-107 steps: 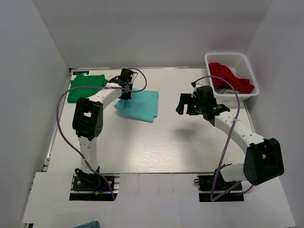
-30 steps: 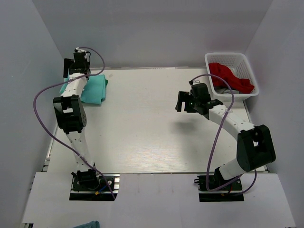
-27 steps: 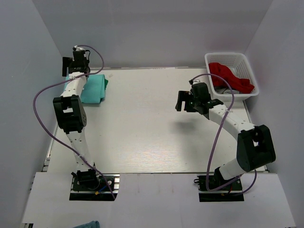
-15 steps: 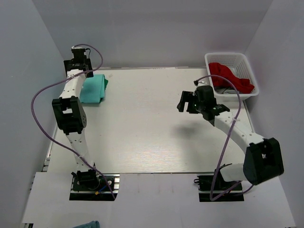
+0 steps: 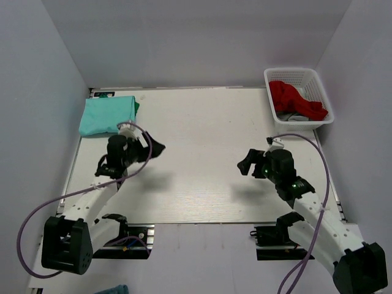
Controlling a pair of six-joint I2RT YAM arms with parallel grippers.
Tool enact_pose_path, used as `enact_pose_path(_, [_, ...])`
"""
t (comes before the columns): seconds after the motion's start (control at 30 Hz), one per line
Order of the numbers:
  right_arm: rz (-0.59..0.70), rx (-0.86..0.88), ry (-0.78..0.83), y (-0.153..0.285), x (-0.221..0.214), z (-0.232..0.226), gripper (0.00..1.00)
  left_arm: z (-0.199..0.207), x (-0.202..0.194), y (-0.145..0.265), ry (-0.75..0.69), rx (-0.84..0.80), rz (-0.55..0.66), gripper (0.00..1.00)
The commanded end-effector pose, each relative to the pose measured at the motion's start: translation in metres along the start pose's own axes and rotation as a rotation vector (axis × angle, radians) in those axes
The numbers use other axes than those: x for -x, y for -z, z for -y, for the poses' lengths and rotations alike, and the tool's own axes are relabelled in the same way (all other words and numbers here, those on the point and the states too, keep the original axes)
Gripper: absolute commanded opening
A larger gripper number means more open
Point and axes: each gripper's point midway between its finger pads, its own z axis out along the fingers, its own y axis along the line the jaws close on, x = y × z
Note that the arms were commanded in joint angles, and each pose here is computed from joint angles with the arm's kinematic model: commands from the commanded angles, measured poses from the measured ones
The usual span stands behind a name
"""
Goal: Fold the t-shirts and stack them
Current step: Put the neatly folded tshirt into the corner of the board with the left arm
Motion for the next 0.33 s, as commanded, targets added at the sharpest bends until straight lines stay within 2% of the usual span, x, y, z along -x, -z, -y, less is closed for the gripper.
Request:
enact_pose_path(0.0, [0.051,0.040,-0.023,0.006,-0.008,0.000,0.90,0.032,-0.045,0.012,0.077,-0.244,-0.052,1.00])
enact_pose_path(0.3, [0.103,0.064,-0.066,0.013,-0.008,-0.002,0.90,0.016,-0.060,0.045,0.028,-0.148,-0.009,1.00])
